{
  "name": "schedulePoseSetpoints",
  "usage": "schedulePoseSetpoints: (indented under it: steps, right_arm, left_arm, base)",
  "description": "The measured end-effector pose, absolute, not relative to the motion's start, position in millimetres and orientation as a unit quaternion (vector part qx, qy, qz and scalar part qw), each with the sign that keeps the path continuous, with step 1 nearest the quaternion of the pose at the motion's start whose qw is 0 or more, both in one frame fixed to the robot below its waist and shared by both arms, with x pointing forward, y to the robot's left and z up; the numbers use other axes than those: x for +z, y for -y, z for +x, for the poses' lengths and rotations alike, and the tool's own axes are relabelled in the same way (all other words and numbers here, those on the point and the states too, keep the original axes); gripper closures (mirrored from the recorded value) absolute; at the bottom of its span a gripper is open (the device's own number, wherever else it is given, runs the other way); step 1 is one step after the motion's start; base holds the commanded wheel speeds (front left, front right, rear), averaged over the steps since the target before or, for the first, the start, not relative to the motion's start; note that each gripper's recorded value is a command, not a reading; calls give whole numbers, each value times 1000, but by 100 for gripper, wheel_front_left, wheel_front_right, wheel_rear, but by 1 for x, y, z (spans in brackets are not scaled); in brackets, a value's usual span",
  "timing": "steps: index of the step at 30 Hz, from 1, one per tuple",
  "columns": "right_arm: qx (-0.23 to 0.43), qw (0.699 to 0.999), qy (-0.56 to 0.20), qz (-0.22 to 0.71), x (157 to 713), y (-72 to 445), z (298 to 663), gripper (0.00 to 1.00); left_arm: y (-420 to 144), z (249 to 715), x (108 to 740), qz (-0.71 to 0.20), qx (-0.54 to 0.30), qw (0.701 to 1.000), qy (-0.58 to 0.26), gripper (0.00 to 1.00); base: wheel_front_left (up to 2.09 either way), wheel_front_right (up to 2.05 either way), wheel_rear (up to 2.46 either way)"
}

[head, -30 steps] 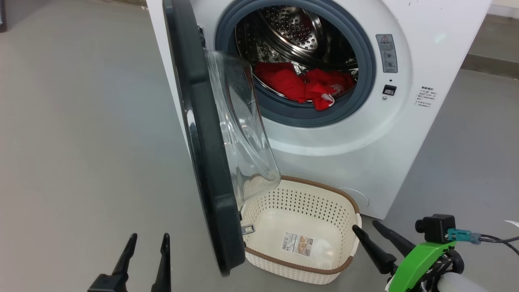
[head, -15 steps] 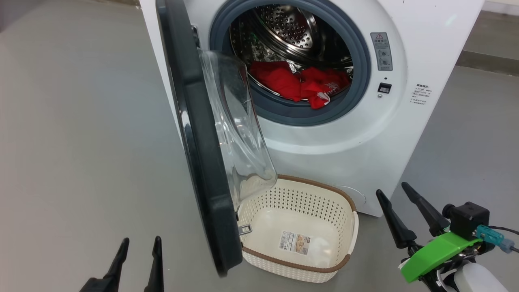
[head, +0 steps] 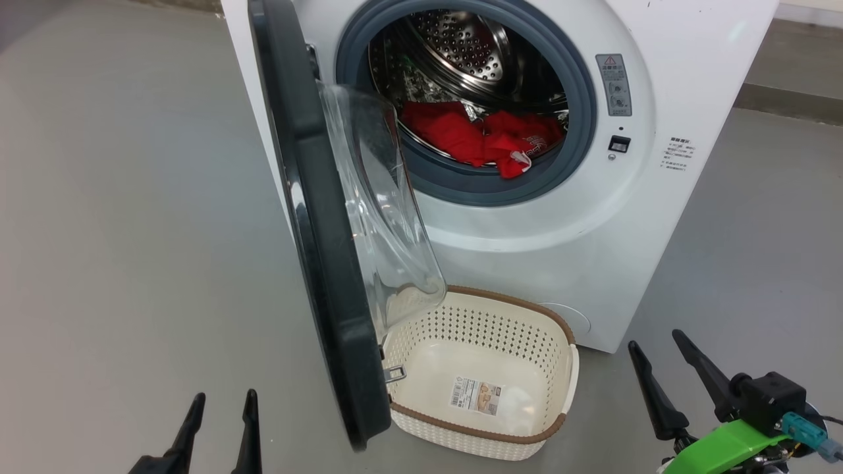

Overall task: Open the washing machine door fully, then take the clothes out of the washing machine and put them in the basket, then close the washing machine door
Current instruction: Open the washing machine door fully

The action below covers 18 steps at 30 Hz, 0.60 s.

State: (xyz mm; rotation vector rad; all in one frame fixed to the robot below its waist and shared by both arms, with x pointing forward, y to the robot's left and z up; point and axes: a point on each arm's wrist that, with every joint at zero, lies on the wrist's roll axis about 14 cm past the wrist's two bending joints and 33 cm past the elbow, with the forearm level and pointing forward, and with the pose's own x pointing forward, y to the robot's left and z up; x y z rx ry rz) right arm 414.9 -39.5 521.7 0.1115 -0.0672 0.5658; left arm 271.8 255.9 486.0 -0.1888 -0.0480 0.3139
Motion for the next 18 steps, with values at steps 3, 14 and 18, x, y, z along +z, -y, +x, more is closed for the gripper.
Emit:
schedulePoseSetpoints:
  steps: [3,14,18]
  right_arm:
    - [273,960,28,48,516,43,412,0]
    - [260,964,14,50,506,50,409,0]
    - [260,964,15,49,506,50,409,0]
  left_arm:
    - [-255,272,486,-94,155,983,23,0]
    - [-254,272,485,-94,154,983,22,0]
    - [-254,272,485,-94,154,983,22,0]
  base:
    - [0,0,0]
    - [0,0,0]
    - [0,0,0]
